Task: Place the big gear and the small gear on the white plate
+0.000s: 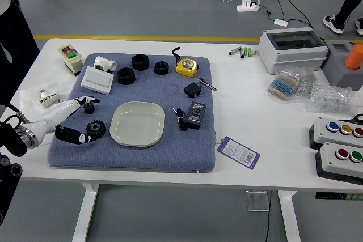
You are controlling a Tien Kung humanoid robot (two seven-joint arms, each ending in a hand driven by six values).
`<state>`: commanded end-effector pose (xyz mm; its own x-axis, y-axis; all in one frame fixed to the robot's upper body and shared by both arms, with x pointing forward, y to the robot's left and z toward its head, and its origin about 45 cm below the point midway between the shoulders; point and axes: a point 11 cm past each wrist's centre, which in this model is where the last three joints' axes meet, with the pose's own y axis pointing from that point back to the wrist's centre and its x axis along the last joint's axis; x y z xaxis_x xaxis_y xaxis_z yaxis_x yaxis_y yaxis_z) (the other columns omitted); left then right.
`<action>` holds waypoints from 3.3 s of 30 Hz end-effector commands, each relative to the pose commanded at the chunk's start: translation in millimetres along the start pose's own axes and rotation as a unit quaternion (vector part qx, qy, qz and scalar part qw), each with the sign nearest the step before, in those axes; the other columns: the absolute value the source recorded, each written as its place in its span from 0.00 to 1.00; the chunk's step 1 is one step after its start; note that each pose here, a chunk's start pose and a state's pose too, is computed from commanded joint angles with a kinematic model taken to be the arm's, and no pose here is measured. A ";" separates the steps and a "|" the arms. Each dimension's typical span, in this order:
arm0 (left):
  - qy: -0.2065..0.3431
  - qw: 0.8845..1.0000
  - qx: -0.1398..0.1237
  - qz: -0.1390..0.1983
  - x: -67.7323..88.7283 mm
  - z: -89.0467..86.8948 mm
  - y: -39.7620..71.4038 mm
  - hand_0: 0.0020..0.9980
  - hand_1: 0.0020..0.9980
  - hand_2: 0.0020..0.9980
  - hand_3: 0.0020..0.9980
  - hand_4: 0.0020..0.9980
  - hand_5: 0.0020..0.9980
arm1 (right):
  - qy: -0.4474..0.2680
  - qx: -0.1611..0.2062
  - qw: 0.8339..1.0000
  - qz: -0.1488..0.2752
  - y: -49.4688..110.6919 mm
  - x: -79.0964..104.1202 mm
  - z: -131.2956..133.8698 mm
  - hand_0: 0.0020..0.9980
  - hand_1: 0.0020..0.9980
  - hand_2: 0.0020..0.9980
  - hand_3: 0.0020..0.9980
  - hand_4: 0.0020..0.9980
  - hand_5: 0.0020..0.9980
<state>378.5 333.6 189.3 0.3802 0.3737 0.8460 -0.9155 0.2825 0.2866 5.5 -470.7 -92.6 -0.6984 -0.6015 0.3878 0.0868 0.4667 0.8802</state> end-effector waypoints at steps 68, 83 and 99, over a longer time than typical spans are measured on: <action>-0.027 0.996 -0.037 0.081 13.2 32.4 -13.4 0.35 0.44 0.50 0.56 0.00 0.00 | -0.002 0.002 1.000 0.000 0.2 -0.4 -2.6 0.66 0.67 0.74 0.57 0.79 0.68; 0.009 0.992 -0.116 0.045 -25.2 86.7 -42.5 0.43 0.55 0.59 0.61 0.81 0.14 | -0.002 0.004 1.000 0.001 0.5 -1.2 -4.5 0.66 0.67 0.74 0.57 0.79 0.68; -0.014 0.995 -0.090 0.041 -34.4 76.6 -48.1 0.66 0.75 0.79 0.76 1.00 0.39 | 0.002 0.003 1.000 0.004 0.0 1.9 -2.0 0.66 0.67 0.74 0.57 0.79 0.68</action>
<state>399.3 239.5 180.8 0.2989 0.3776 0.8764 -0.9041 0.4060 0.1334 5.6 -473.1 -91.3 -0.6950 -0.6000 0.3962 0.0888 0.4753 0.8753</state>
